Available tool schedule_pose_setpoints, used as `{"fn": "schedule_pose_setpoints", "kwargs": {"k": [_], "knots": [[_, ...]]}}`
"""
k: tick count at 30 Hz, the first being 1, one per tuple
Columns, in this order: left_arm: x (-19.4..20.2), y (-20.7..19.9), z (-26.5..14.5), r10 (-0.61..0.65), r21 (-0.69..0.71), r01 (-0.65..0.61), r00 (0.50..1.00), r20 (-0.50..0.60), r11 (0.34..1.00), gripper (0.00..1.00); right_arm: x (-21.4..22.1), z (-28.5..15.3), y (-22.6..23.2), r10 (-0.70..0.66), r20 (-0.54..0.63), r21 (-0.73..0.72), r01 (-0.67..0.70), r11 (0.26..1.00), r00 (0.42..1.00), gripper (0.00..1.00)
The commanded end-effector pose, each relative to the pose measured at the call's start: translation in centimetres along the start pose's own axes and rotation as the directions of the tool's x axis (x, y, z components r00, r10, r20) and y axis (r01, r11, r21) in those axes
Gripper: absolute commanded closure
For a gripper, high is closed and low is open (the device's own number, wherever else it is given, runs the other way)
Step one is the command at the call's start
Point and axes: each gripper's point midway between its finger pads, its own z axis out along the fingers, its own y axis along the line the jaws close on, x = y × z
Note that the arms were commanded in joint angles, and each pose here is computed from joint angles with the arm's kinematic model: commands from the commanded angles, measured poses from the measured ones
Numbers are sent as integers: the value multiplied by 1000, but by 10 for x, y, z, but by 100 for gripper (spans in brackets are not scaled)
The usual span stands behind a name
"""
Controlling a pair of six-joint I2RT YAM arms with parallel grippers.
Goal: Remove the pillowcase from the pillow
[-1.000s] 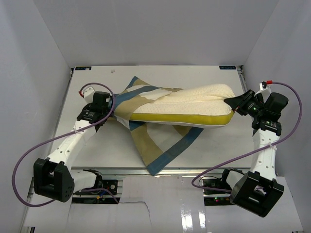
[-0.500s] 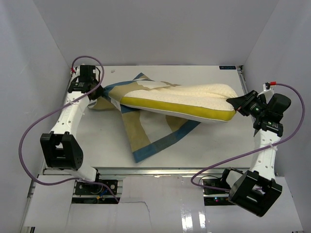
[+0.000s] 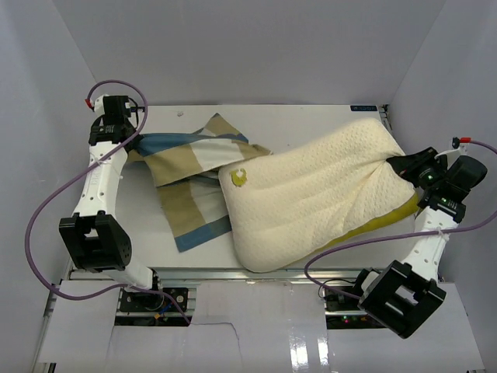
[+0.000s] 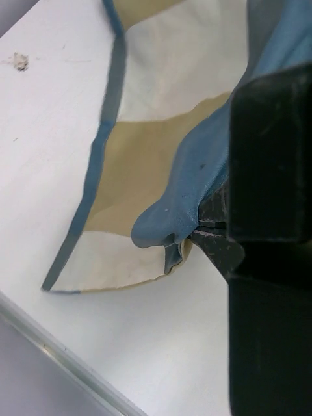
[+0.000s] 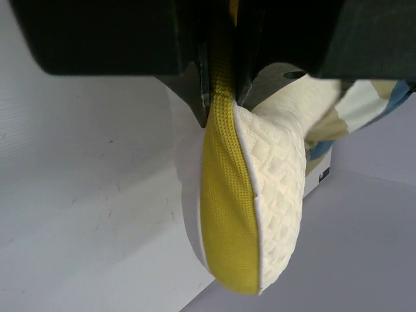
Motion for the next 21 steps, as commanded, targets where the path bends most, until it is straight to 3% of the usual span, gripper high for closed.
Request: {"fn": "schedule_pose_setpoints", "kwargs": {"k": [1, 7, 14, 17, 21], "knots": [[-24, 13, -7, -16, -28, 19, 996, 89, 999, 100, -48, -3, 4, -116, 179, 20, 114, 993, 977, 92], [6, -35, -24, 46, 148, -55, 997, 62, 987, 100, -24, 18, 23, -115, 87, -141, 126, 982, 990, 92], [74, -56, -46, 67, 196, -77, 996, 57, 978, 100, -24, 41, 34, -137, 61, -139, 145, 980, 989, 92], [101, -73, -57, 54, 309, -62, 998, 33, 949, 100, -18, 59, 31, -136, 20, -103, 137, 985, 991, 92], [162, -88, -57, 100, 388, -83, 995, -22, 918, 100, 23, 90, 9, -121, -81, -38, 119, 992, 989, 84]]}}
